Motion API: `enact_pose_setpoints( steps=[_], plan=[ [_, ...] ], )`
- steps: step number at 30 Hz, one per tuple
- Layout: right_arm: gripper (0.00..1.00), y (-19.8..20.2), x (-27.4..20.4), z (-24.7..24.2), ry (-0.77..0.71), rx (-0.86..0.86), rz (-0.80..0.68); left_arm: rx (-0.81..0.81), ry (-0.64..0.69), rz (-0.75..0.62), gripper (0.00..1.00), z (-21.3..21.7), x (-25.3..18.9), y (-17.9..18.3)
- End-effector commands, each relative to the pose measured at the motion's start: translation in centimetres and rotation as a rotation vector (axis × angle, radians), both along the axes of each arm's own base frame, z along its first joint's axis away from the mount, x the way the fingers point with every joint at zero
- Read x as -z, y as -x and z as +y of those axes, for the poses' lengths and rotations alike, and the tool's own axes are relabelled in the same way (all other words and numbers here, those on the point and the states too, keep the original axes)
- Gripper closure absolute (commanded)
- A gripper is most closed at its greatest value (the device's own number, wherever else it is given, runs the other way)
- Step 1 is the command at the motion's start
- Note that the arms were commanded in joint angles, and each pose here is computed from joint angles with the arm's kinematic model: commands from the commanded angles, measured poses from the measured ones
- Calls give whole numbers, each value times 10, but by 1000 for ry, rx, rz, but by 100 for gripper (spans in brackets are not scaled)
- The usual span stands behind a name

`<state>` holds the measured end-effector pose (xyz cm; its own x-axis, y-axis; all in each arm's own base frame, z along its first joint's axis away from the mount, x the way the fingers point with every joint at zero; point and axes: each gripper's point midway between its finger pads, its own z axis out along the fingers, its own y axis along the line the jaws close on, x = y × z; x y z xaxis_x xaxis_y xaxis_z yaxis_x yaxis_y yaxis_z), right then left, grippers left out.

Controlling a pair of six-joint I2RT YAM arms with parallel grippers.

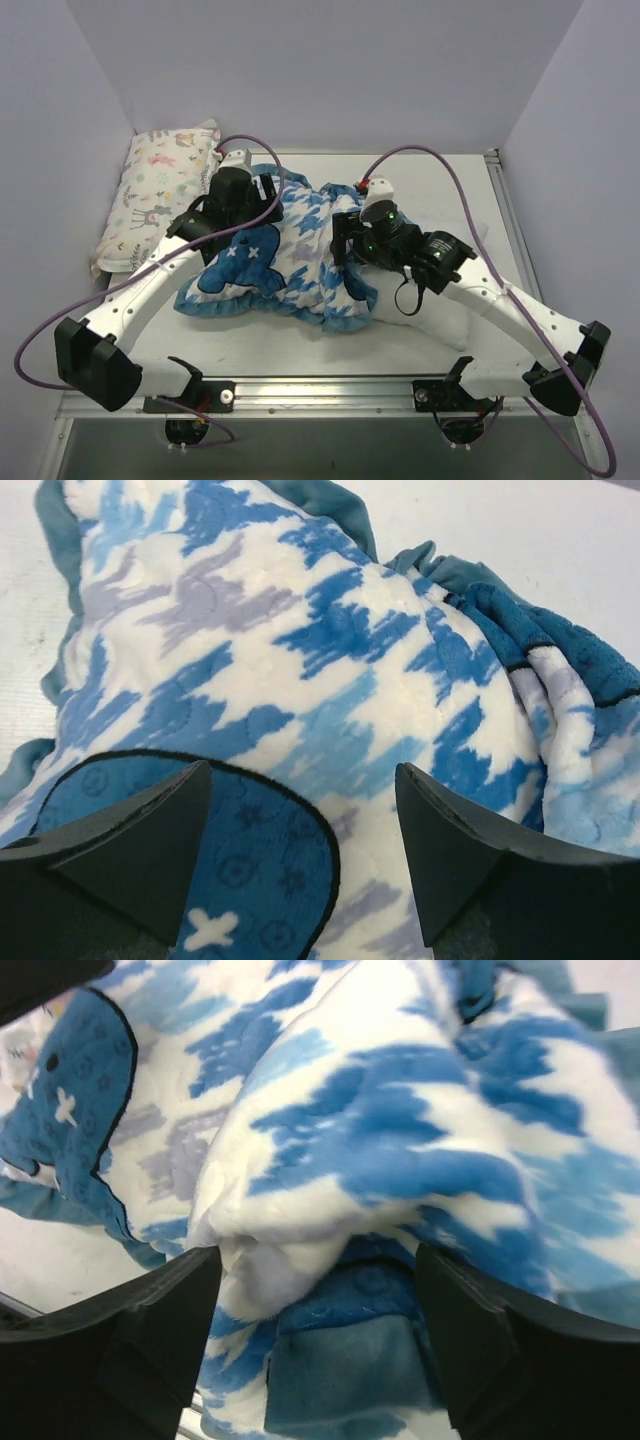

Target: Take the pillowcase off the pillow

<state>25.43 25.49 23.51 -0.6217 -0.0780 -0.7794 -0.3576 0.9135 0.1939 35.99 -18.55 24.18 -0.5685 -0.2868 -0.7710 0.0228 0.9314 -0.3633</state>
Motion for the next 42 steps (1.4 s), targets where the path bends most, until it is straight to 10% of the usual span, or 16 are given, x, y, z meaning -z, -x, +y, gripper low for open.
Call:
enact_pose_setpoints(
  steps=[1,15,20,25,29,32,35,42],
  plan=[
    [18,1,-32,-36,73,61,-81,-89,-47,-17,18,35,-6,12],
    [9,-20,8,-87,263,187,8,-53,14,164,10,44,80,3],
    [70,-59,-21,-23,145,65,12,-35,88,170,14,40,87,5],
    [91,-84,-59,55,18,-83,-12,0,124,192,41,32,93,8],
    [77,-88,-66,72,1,-111,-13,13,142,196,83,29,95,11],
    [41,-81,-62,61,53,-113,-51,16,142,196,98,29,94,13],
    [20,-74,-68,35,106,-67,-100,20,147,182,100,29,87,14],
    [11,-21,-62,-56,109,134,-124,-71,55,139,100,57,69,19]
  ],
)
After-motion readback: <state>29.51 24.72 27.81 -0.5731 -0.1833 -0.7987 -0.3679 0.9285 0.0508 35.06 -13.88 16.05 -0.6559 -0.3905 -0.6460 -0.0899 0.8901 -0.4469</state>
